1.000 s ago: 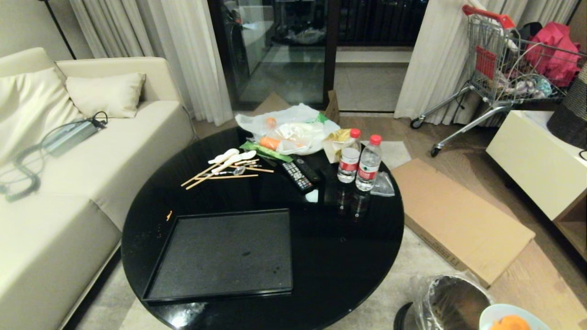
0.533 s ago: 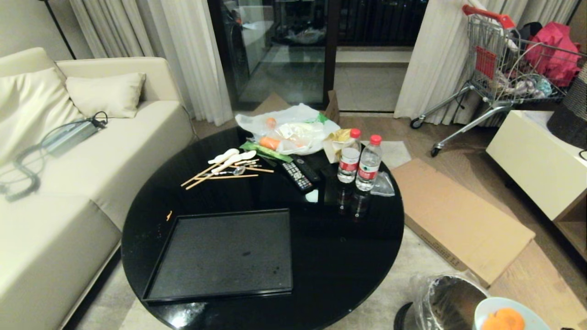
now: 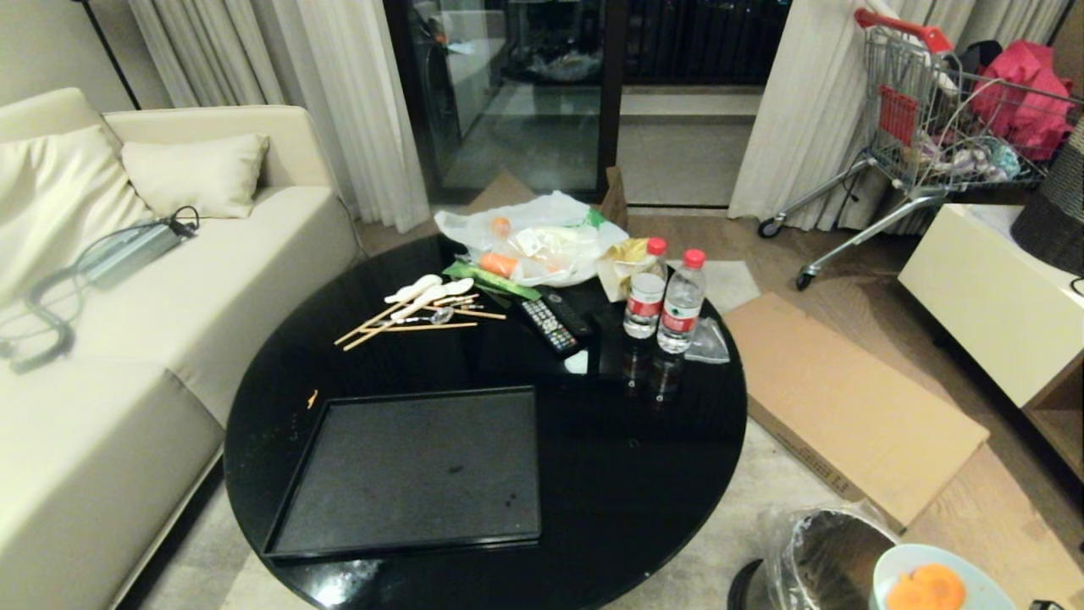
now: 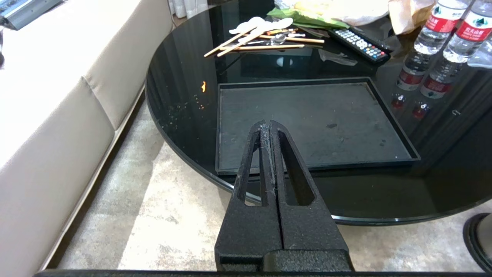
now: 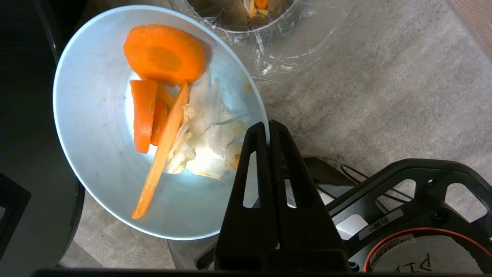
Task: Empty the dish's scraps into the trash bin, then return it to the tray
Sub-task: Move the bowl over the trash can
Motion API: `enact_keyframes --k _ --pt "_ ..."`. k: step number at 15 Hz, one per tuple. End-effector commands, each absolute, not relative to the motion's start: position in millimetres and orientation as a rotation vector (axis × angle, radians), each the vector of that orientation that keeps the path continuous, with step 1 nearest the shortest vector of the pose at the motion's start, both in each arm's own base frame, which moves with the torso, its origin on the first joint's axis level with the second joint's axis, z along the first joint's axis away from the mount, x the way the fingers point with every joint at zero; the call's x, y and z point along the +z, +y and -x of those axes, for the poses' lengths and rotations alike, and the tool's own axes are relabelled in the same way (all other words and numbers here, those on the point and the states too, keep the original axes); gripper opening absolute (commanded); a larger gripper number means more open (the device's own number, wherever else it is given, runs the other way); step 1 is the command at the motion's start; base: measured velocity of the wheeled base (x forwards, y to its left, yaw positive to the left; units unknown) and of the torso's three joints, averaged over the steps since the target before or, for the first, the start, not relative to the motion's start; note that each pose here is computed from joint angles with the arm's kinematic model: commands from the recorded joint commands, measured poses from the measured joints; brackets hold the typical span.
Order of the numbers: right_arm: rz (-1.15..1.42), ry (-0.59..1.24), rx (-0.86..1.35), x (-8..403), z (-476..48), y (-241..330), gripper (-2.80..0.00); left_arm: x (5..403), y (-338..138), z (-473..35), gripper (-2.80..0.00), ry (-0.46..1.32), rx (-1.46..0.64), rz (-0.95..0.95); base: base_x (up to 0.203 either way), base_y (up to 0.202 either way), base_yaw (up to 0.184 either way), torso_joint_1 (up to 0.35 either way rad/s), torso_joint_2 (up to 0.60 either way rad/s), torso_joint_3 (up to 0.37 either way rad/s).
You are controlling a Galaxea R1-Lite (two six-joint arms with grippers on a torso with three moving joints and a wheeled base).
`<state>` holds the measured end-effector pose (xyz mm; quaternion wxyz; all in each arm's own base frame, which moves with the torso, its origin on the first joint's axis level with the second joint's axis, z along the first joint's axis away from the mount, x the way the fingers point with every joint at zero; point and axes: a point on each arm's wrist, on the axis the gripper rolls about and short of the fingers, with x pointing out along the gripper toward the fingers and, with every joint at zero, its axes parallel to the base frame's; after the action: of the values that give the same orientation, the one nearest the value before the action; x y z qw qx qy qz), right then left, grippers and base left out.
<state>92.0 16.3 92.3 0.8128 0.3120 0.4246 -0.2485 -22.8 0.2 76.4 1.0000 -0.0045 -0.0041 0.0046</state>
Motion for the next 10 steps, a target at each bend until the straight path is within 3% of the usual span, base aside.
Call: enact_keyframes --k 1,10 --pt "-0.668 0.907 -0.536 92.1 -92.0 16.2 -2.80 76.4 0.2 22.8 -2.80 -0.009 0.009 0.009 0.004 0.005 -0.060 0.002 0.00 0.004" --pt "-0.669 0.901 -0.534 92.8 -91.2 15.9 -2.80 76.4 0.2 22.8 -2.80 -0.009 0.009 0.009 0.000 0.011 -0.157 0.002 0.00 0.003"
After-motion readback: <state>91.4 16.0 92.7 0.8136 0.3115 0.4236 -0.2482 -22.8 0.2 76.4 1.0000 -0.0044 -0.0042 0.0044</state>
